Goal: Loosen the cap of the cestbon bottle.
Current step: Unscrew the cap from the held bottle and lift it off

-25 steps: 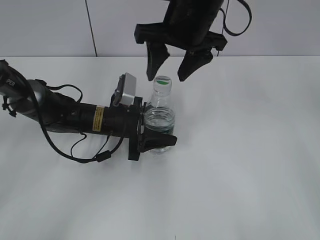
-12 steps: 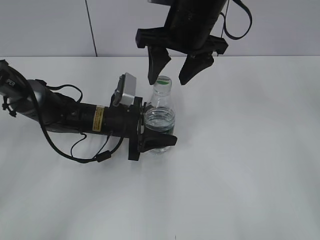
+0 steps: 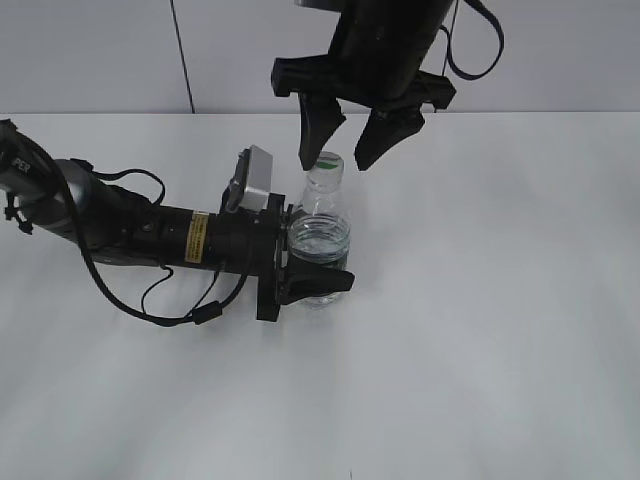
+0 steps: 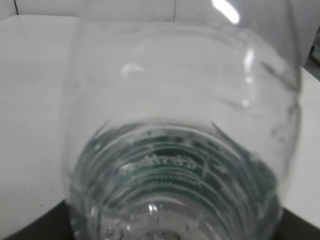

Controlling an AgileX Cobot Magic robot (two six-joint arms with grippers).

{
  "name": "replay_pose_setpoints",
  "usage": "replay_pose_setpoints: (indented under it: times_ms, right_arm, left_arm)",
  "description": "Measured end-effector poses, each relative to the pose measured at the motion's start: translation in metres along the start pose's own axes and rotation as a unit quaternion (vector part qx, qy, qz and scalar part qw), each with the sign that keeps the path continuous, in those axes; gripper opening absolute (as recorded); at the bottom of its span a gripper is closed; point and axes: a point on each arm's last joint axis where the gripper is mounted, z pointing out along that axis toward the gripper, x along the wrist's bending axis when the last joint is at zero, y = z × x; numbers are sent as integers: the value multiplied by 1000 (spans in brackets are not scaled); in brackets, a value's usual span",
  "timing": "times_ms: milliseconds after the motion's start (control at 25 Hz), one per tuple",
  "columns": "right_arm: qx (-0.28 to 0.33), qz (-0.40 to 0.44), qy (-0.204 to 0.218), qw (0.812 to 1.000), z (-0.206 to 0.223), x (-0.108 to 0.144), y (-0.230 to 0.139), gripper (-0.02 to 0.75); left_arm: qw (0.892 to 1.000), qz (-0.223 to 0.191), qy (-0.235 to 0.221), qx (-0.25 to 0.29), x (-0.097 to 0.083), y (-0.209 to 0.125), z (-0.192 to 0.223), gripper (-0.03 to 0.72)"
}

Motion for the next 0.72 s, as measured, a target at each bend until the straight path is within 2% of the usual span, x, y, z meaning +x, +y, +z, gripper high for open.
replay_pose_setpoints:
  times_ms: [720]
  right_arm:
    - [8, -1, -1, 1000, 7, 1, 0, 439]
  left_arm:
    - [1000, 0, 0, 0, 0, 0, 0, 412]
